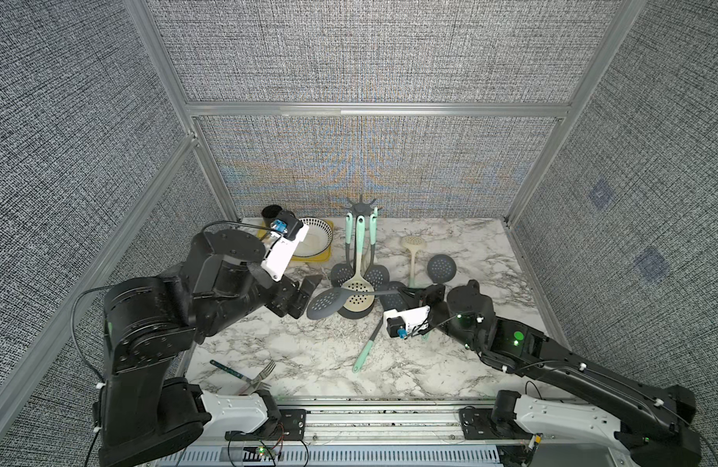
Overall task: Hang the skimmer on the kitchen utensil rack
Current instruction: Pick up the skimmer from the center of the board.
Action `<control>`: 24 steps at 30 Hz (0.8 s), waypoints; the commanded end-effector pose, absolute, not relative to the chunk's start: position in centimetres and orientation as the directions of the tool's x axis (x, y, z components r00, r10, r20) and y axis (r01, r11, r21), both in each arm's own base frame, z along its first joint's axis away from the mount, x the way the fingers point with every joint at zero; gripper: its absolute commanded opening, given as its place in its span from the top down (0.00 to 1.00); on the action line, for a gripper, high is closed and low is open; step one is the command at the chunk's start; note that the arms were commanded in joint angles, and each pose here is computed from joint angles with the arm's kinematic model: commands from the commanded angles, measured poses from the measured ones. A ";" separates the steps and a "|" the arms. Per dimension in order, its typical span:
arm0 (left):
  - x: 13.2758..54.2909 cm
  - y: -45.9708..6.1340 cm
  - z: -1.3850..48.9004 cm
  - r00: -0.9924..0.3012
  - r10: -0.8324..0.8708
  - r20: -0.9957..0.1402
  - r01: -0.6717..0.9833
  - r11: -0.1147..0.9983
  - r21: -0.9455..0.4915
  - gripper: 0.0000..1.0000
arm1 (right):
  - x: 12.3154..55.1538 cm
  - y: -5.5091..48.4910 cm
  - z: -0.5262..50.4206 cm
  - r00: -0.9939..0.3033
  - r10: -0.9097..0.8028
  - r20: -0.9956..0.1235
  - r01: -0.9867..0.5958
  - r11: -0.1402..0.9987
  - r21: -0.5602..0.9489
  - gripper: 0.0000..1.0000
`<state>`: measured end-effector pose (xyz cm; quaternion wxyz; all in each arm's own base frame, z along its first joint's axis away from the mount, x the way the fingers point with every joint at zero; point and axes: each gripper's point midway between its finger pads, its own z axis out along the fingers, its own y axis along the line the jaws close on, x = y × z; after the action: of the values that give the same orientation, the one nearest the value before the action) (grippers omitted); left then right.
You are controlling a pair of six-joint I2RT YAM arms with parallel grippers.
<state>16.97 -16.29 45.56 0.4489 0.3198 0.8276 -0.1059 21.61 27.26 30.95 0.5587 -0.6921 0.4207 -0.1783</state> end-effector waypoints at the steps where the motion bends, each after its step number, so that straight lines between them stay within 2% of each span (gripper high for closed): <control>1: 16.1 -19.5 42.9 -0.442 0.482 -0.757 0.712 0.701 0.031 0.08 | 21.8 27.8 32.6 0.583 -0.803 -0.124 -0.261 -0.040 -0.965 1.00; 6: 15.6 -21.3 39.1 -0.502 0.532 -0.682 0.741 0.671 -0.022 0.08 | 20.6 29.2 33.3 0.588 -0.808 -0.010 -0.149 -0.096 -0.984 1.00; 16: 16.0 -24.7 34.6 -0.505 0.595 -0.625 0.791 0.609 -0.059 0.10 | 20.0 29.9 33.4 0.629 -0.777 -0.025 -0.151 -0.090 -0.984 1.00; 20: 17.6 -25.1 33.7 -0.503 0.607 -0.615 0.783 0.622 -0.027 0.12 | 20.0 29.9 33.5 0.640 -0.767 -0.044 -0.163 -0.080 -0.983 1.00; 24: 18.5 -25.9 32.8 -0.523 0.601 -0.604 0.789 0.609 -0.078 0.15 | 20.4 29.7 32.9 0.638 -0.768 -0.055 -0.179 -0.079 -0.981 1.00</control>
<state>18.14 -24.66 32.62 0.2670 0.3953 0.8664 -0.1477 20.41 29.37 32.17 0.5640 -0.7031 0.3403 -0.2678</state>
